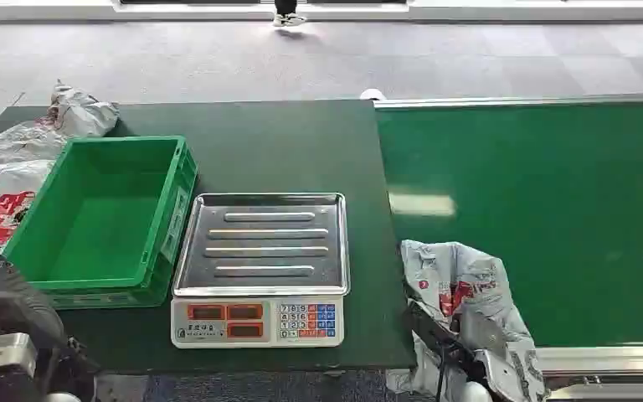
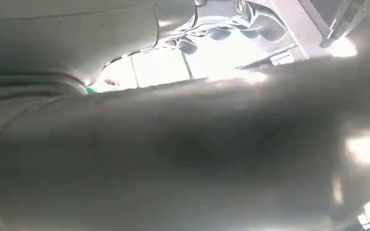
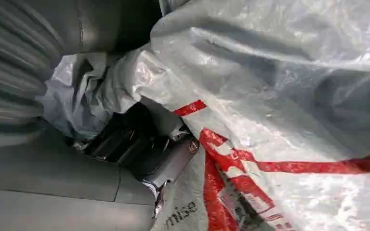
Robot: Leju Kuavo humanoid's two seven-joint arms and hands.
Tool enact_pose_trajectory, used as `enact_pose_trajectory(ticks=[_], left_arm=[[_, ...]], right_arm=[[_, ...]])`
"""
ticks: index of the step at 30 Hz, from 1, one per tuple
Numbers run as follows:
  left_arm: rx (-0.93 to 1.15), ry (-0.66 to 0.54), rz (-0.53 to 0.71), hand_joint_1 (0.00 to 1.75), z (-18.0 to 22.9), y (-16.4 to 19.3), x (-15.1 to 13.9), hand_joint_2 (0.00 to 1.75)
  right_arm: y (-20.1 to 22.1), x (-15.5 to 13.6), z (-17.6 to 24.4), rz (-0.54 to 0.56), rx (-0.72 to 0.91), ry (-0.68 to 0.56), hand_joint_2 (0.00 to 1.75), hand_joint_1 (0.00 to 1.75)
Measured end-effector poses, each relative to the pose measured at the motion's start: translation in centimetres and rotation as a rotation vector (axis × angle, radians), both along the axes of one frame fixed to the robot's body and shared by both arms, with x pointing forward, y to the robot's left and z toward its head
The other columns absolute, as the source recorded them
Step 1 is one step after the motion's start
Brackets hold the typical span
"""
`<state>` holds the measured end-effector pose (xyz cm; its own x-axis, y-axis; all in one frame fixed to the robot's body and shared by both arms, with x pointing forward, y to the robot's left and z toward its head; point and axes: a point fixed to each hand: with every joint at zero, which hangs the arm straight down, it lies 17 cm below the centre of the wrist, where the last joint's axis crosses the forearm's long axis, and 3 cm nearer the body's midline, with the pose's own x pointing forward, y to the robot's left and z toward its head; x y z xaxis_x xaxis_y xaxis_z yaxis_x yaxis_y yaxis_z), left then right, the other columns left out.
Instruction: Moved the parcel from conveyor to table for the left to box.
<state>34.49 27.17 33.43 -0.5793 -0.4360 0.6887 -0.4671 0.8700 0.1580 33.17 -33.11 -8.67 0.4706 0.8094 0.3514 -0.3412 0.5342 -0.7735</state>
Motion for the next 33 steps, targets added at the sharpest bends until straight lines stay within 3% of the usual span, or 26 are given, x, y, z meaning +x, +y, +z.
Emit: enact_pose_trajectory(ticks=[6,11,26,33], left_arm=[[-0.017,-0.003,-0.007,0.0,0.1,0.1,-0.1,0.0],[-0.027,-0.007,-0.008,0.0,-0.2,0.3,-0.9,0.0],[-0.069,-0.037,-0.009,0.0,-0.5,1.1,-2.6,0.0],[-0.1,-0.051,-0.046,0.0,-0.3,0.9,-2.1,0.0]], right_arm=[[-1.2,-0.3,1.2,-0.027,-0.039,-0.034,1.75,1.75],[-3.2,0.2,5.2,-0.067,-0.103,-0.142,1.75,1.75],[-7.8,3.7,22.6,-0.138,-0.372,-0.6,1.75,1.75],[-5.0,9.9,34.2,-0.019,-0.431,-0.936,1.75,1.75]])
